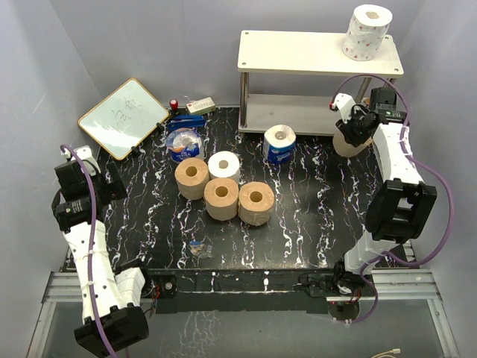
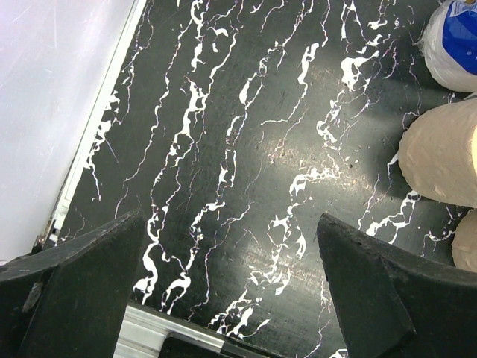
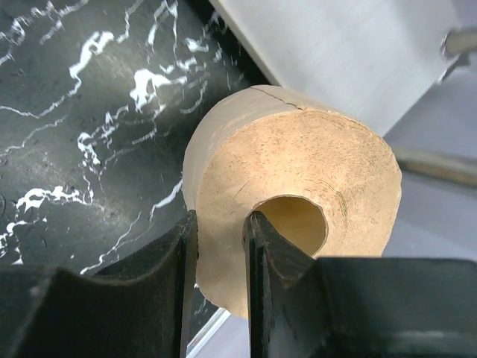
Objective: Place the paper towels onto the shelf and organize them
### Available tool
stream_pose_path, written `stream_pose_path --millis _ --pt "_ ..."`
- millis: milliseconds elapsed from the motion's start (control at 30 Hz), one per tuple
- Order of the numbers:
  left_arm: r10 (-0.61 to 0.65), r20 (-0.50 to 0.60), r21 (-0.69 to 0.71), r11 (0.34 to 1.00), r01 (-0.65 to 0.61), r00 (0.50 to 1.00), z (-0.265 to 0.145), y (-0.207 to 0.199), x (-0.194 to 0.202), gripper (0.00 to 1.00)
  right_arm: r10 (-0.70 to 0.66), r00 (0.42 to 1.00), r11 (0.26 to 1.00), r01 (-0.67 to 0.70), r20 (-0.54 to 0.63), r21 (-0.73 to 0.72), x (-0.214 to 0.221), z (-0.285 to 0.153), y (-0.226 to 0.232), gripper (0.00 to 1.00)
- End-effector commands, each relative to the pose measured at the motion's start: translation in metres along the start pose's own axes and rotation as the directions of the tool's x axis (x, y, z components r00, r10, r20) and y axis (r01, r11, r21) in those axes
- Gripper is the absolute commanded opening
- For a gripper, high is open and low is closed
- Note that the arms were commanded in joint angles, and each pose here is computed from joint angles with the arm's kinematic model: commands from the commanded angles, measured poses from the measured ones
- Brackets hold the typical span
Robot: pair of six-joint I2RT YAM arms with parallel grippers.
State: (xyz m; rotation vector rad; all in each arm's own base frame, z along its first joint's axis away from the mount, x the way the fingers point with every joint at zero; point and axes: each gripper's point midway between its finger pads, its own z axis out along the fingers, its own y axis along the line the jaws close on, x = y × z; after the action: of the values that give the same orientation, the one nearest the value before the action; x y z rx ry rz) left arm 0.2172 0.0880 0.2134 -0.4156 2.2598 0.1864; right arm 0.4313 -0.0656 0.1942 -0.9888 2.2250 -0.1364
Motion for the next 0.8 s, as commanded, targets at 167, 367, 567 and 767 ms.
stream_pose_path --millis 167,367,567,767 --pt "0.002 0.048 0.0 1.0 -0.002 0.999 -0.01 0.0 -0.007 0.98 -0.33 0.888 0.941 0.284 0.321 0.183 -0.078 -0.017 -0.037 0.0" --pt "0.002 0.043 0.0 1.0 -0.002 0.999 -0.009 0.0 -0.007 0.98 -0.318 0.897 0.943 0.265 0.307 0.202 -0.076 0.002 -0.055 0.0" --pt "0.003 0.04 0.0 1.0 -0.003 0.999 -0.007 0.001 -0.006 0.98 -0.309 0.906 0.941 0.248 0.29 0.228 -0.07 0.018 -0.075 0.0" --pt "0.004 0.042 0.0 1.0 -0.004 0.999 -0.007 0.001 -0.006 0.98 -0.294 0.916 0.936 0.219 0.274 0.275 -0.061 0.03 -0.099 0.0"
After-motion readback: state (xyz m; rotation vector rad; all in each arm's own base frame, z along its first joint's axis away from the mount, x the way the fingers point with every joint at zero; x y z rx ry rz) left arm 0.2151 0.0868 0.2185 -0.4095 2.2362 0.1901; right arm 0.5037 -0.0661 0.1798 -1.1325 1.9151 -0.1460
